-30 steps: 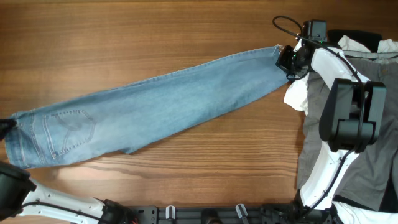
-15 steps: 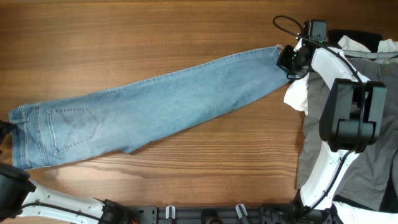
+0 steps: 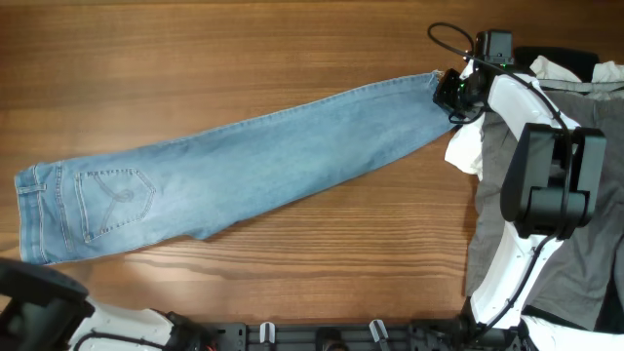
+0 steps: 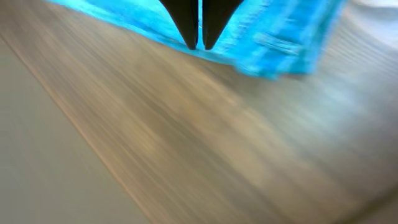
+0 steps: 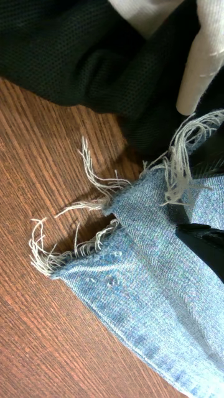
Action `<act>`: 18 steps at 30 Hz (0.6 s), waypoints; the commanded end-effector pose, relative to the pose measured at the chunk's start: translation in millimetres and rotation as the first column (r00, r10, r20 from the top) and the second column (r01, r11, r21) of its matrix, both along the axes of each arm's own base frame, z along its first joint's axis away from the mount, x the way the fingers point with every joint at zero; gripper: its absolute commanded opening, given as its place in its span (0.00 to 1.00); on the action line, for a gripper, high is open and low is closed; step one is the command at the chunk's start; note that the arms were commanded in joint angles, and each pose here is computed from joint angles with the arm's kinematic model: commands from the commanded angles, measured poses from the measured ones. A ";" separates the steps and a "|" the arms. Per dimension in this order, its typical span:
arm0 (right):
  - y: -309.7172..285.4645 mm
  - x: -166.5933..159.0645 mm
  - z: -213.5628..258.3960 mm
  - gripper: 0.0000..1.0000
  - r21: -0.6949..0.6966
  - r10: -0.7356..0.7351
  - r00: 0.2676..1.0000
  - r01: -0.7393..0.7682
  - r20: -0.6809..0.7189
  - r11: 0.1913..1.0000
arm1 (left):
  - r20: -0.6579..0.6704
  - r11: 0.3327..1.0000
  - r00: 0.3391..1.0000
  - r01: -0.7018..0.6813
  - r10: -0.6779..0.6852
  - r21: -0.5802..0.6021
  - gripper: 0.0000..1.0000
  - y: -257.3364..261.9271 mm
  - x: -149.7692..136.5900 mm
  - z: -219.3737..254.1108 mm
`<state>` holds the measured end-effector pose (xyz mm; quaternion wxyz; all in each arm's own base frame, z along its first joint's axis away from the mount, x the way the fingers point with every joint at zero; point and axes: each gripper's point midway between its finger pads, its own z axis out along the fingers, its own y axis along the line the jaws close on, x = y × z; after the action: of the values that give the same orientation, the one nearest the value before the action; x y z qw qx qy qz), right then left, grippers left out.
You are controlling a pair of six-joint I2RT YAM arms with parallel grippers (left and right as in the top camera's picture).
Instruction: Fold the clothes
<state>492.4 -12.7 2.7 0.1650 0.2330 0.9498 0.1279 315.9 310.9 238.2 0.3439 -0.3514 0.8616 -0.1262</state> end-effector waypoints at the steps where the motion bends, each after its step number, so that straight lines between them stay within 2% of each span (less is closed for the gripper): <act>1: -22.6 -25.7 -37.1 0.30 -0.073 -0.055 0.991 0.046 -0.122 0.996 | -0.123 0.983 0.992 0.005 -0.028 -0.183 0.04 -45.1 18.0 -52.1; 3: -18.3 -25.8 -36.6 0.33 -0.051 -0.041 0.992 0.035 -0.121 0.998 | -0.247 0.977 0.969 -0.076 0.024 -0.201 0.04 -55.0 10.5 -78.2; 6: -10.1 -25.7 -35.5 0.36 -0.004 -0.022 0.993 0.022 -0.120 1.000 | -0.428 0.959 0.891 -0.237 0.150 -0.156 0.04 -54.7 -13.9 -116.7; 12: -1.6 -29.6 -34.9 0.39 0.044 -0.007 0.991 0.013 -0.134 0.999 | -0.509 0.947 0.836 -0.300 0.205 -0.111 0.04 -52.8 -40.0 -170.3; 15: -0.4 -36.1 -36.1 0.40 0.049 -0.005 0.987 0.013 -0.161 0.999 | -0.603 0.889 0.705 -0.457 0.373 0.015 0.06 -34.6 -79.5 -194.0; 18: 0.0 -40.3 -37.0 0.40 0.050 -0.002 0.984 0.011 -0.178 0.999 | -0.653 0.823 0.591 -0.560 0.474 0.091 0.08 -24.2 -114.8 -204.7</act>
<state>484.4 -8.9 4.4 0.1411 0.2366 0.9491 0.1525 255.1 262.6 49.1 0.0726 -0.5444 0.8348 -0.0378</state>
